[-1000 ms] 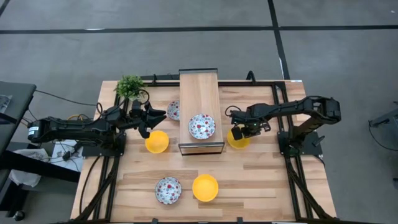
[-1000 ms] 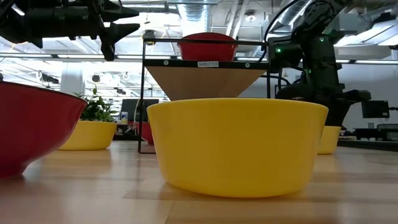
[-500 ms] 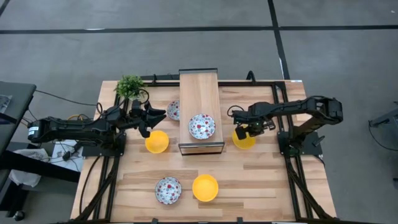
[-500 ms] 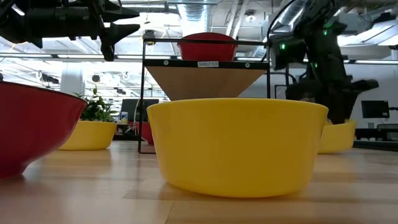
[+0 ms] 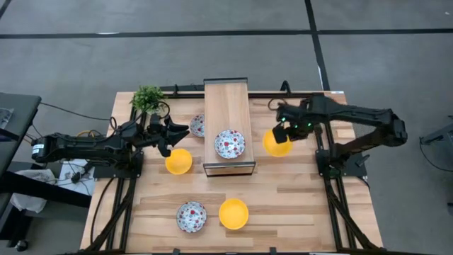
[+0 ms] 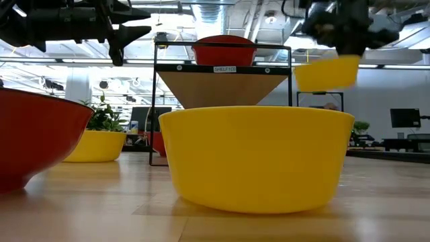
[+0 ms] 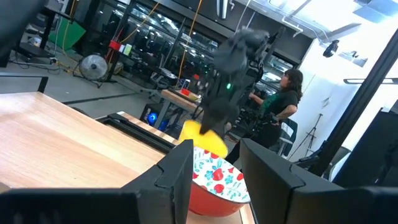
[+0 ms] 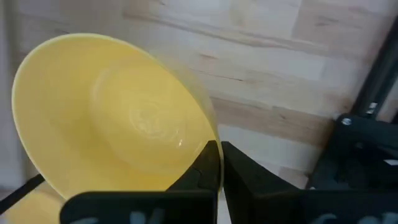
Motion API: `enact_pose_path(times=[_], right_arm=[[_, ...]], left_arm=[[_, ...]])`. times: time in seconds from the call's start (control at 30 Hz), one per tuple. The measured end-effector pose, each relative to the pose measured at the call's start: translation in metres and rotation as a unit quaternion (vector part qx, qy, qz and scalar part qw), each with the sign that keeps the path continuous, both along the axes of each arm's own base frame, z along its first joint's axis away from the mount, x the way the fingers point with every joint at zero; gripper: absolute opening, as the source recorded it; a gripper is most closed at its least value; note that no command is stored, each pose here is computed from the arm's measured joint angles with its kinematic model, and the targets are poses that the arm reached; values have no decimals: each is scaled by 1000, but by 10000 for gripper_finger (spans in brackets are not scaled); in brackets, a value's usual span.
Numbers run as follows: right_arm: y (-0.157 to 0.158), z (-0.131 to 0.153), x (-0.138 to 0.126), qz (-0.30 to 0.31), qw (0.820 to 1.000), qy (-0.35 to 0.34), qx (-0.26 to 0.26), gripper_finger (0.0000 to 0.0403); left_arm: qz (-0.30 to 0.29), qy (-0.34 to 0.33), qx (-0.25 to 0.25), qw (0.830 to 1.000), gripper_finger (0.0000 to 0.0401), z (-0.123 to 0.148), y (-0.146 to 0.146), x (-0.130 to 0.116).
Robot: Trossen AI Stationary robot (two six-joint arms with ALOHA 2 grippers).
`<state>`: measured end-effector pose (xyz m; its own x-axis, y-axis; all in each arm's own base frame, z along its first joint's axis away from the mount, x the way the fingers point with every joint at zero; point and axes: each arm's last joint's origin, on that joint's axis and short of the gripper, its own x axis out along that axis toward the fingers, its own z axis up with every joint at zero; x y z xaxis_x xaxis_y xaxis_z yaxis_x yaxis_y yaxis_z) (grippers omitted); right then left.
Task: Pick & Place Mini bowls
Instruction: Put the right yellow bowl on the shelf
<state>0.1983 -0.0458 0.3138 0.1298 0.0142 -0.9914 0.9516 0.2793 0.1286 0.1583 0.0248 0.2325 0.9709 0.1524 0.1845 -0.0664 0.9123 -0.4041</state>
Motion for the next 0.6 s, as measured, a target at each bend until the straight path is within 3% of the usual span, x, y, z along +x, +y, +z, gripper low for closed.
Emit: enact_pose_path(times=[0.27,0.6], right_arm=[[0,47,-7,60,997,-55,-4,0],[10,72,-4,96,988,-118,-13,0]], left_arm=[[0,0,0,1000,131,0,0,0],[0,0,0,1000,131,0,0,0]])
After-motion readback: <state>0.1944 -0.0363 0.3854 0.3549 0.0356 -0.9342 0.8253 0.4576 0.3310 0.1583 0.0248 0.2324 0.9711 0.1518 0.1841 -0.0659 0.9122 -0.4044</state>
